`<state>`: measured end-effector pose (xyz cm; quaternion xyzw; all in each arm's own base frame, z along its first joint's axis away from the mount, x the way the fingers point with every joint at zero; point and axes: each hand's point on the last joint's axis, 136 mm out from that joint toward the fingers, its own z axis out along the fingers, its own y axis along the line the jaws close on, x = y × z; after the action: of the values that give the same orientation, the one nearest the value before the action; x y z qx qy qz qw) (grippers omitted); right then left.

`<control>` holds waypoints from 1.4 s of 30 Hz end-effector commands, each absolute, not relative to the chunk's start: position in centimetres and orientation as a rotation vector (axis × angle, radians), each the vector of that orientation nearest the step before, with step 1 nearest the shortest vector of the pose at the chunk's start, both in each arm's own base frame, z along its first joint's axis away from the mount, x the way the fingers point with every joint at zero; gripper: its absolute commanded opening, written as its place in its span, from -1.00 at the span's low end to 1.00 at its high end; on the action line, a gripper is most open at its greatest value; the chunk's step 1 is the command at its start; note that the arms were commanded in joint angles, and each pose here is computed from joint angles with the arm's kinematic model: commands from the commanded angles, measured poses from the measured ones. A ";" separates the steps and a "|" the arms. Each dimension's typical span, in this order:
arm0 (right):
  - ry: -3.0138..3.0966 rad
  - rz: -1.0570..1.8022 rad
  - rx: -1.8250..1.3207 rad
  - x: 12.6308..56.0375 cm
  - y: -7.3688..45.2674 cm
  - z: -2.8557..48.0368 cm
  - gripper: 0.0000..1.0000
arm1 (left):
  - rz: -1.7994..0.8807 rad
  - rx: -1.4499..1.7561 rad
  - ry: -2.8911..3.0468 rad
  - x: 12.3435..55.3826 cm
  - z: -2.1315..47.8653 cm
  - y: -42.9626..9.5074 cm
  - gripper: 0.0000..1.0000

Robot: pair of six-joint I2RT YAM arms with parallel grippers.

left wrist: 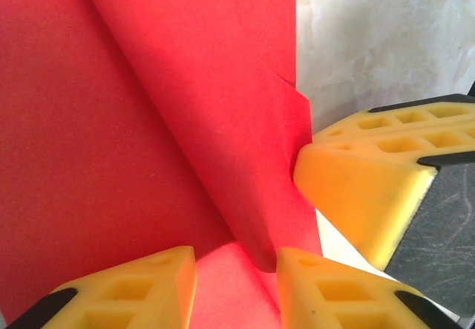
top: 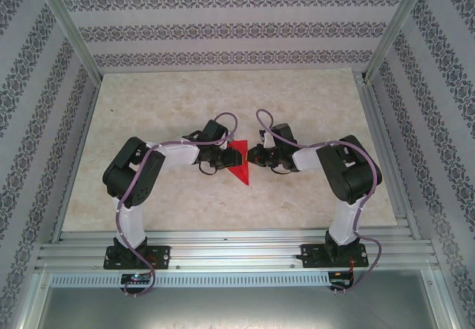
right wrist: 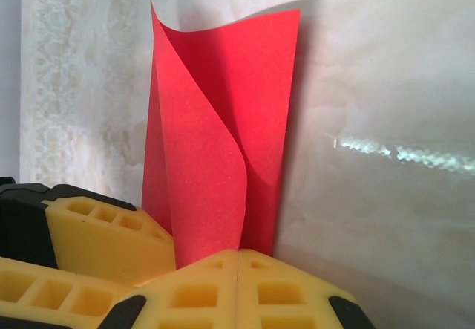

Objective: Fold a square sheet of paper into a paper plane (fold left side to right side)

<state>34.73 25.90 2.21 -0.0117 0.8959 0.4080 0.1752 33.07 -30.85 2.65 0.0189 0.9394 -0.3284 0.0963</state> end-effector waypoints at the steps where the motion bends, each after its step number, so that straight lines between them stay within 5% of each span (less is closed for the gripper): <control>1: 2.521 1.134 -0.048 35.7 25.8 2.3 -0.94 | -0.910 0.065 2.843 32.3 0.4 -30.5 -0.27; 15: 2.607 1.079 -0.028 34.1 25.4 0.2 -0.94 | -0.924 0.075 2.824 32.4 1.3 -30.7 -0.28; 27: 2.710 0.997 -0.028 33.1 25.0 -2.1 -0.93 | -0.946 0.130 2.686 33.7 8.7 -30.3 -0.10; 42: 2.717 0.986 -0.039 33.0 25.1 -2.2 -0.93 | -1.137 0.069 2.683 35.0 6.8 -33.3 -0.44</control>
<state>34.36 26.14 1.50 -0.0186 0.9082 0.3887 0.1541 33.71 -32.15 6.19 0.0276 0.9254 -0.3626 0.1065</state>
